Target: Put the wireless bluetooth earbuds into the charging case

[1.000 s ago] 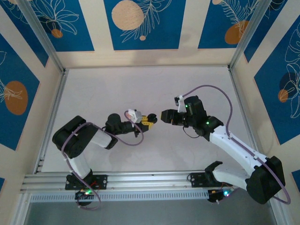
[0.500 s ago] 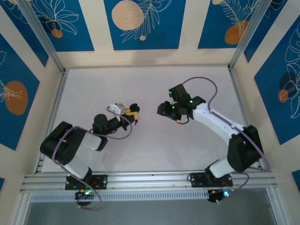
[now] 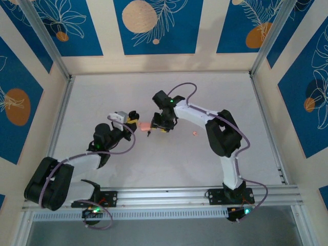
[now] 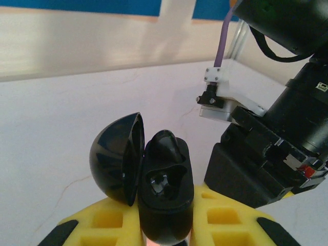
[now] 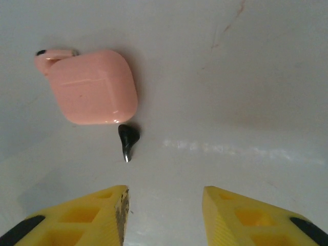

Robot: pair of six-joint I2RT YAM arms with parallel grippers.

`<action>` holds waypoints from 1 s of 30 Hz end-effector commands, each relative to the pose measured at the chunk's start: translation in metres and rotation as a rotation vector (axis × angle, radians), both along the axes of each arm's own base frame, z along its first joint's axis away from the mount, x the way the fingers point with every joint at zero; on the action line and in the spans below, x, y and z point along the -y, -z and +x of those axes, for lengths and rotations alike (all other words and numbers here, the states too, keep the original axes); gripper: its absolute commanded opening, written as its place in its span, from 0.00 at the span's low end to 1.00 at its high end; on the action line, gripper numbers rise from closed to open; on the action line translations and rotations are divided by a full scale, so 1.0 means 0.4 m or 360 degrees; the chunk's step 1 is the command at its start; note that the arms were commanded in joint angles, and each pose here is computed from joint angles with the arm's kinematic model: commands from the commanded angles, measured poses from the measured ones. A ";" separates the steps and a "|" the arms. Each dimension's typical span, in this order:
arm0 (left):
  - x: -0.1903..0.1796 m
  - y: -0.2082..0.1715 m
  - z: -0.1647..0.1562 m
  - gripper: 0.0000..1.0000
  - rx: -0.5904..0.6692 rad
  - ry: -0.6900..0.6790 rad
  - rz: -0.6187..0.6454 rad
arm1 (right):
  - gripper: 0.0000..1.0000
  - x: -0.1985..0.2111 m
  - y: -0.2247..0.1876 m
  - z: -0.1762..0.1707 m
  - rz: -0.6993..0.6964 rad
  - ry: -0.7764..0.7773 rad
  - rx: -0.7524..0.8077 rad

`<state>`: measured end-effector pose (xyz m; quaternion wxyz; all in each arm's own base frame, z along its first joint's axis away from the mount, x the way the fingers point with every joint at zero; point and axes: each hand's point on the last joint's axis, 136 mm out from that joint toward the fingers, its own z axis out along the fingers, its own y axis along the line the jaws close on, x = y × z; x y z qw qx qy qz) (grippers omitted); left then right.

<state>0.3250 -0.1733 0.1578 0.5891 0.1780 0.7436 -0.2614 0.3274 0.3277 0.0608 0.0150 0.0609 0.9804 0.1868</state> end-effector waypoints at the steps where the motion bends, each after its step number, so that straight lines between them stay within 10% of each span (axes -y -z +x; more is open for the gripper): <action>1: -0.034 0.019 0.018 0.20 -0.0039 -0.0091 0.0119 | 0.41 -0.028 0.005 -0.018 -0.0001 -0.0020 -0.0112; 30: -0.054 0.017 0.032 0.21 -0.0049 -0.0107 0.0127 | 0.29 -0.097 0.106 -0.004 -0.0058 -0.0108 -0.0229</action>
